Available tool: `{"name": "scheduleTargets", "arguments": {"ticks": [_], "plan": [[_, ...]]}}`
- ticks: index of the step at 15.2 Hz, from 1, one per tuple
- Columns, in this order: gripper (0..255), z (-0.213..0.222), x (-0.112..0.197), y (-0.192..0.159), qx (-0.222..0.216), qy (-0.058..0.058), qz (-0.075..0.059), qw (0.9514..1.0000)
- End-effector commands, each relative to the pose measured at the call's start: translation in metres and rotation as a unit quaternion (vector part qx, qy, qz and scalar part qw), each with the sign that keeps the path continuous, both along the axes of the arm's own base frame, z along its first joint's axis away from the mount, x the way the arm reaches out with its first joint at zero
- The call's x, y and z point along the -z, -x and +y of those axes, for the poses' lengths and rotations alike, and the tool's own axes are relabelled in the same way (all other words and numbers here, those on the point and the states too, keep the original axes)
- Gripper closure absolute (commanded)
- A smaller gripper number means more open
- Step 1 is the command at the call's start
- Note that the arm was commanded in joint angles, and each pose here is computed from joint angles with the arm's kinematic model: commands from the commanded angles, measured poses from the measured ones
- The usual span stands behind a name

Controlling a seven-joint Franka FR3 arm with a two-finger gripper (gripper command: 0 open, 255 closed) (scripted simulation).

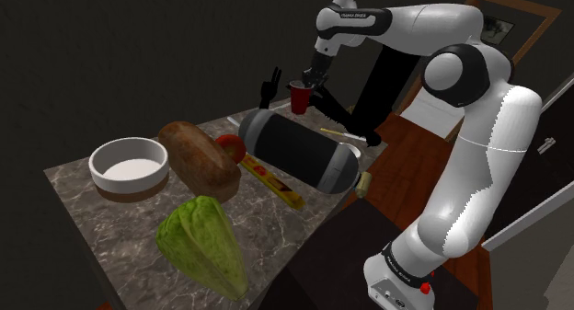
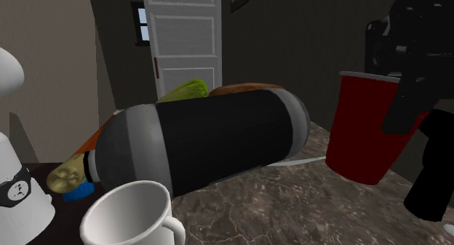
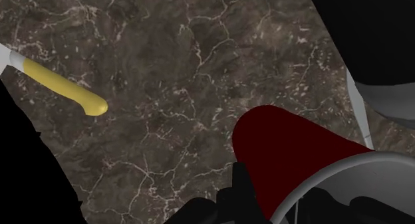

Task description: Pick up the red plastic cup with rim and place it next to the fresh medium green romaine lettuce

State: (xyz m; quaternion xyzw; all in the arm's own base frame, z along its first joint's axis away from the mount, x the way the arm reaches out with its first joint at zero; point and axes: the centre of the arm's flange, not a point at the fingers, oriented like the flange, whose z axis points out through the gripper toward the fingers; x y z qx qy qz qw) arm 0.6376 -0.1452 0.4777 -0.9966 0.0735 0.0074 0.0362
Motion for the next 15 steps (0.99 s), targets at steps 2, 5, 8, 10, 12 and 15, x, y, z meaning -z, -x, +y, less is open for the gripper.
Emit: {"name": "scheduleTargets", "arguments": {"ticks": [2,5,8,10,12,15], "plan": [[255,-0.002,-0.017,0.000,0.000,0.000,0.000,1.0000],[255,-0.002,-0.032,0.000,0.000,0.000,0.000,1.0000],[255,-0.002,-0.048,0.000,0.000,0.000,0.000,1.0000],[255,-0.002,-0.059,0.000,0.000,0.000,0.000,1.0000],[255,-0.002,-0.069,0.000,0.000,0.000,0.000,1.0000],[255,-0.002,-0.085,0.000,0.000,0.000,0.000,1.0000]]}}
